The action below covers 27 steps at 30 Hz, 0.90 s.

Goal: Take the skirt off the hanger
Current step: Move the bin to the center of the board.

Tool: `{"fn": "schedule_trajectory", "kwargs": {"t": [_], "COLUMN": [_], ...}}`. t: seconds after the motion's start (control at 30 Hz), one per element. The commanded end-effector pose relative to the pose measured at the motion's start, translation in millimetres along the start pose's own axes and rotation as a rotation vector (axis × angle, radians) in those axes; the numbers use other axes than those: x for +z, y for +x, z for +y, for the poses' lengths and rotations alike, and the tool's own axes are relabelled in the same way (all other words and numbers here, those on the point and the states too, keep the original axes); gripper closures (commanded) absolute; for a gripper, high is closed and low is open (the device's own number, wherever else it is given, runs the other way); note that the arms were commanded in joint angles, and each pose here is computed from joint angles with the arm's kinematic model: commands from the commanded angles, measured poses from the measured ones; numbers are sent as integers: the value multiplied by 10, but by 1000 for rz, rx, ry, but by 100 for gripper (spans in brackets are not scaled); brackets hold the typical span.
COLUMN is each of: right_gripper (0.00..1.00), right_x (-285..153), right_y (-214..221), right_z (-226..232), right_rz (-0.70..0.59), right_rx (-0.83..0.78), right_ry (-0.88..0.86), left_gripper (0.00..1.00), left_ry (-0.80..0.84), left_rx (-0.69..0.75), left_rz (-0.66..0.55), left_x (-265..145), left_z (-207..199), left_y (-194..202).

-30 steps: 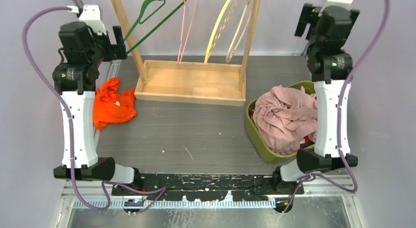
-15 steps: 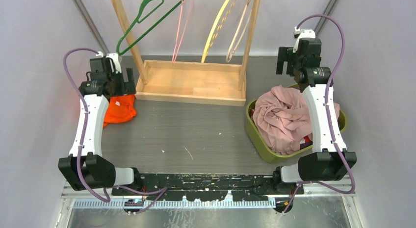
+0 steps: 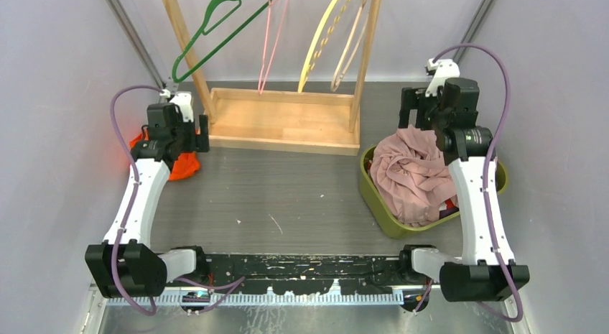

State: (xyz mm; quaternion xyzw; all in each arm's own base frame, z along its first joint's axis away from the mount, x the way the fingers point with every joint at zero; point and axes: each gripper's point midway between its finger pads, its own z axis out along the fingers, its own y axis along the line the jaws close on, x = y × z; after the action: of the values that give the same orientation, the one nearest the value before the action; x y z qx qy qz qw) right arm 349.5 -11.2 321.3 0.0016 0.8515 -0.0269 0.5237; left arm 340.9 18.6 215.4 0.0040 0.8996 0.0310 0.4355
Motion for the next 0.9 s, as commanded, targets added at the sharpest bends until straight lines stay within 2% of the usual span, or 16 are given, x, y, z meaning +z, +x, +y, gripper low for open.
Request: {"fn": "schedule_trajectory", "kwargs": {"t": [0.0,0.07,0.1,0.23,0.33,0.4,0.53,0.7,0.87], "right_gripper": [0,0,0,0,0,0,0,0,0], "right_x": [-318,-374,-330,-94,-60,-82,-106,-50,-30], "right_y": [200,365,327,-37,-245,-347,-523,-585,-618], "right_z": [641,765,722,244,-32,-80,-207,-393,-416], "right_rz": [19,99,92,9,-32,-57,-97,-110,-116], "right_rx": [-272,-347,-344,-221,-124,-61,113,198,209], "right_ry": [-389,-448,-404,-68,104,126,144,198,194], "left_gripper": [17,17,17,17,17,18,19,17,14], "left_ry": [89,90,72,18,79,176,288,323,283], "left_rx": [49,79,91,130,68,-10,-75,-90,-115], "left_rz": [-136,-130,-128,-152,-172,-197,-221,-276,-412], "left_x": [-14,19,38,187,381,485,702,902,978], "left_z": [-170,-194,-166,-63,-110,-204,-379,-458,-330], "left_y": [-237,-197,-187,-224,-207,-184,219,514,578]}}
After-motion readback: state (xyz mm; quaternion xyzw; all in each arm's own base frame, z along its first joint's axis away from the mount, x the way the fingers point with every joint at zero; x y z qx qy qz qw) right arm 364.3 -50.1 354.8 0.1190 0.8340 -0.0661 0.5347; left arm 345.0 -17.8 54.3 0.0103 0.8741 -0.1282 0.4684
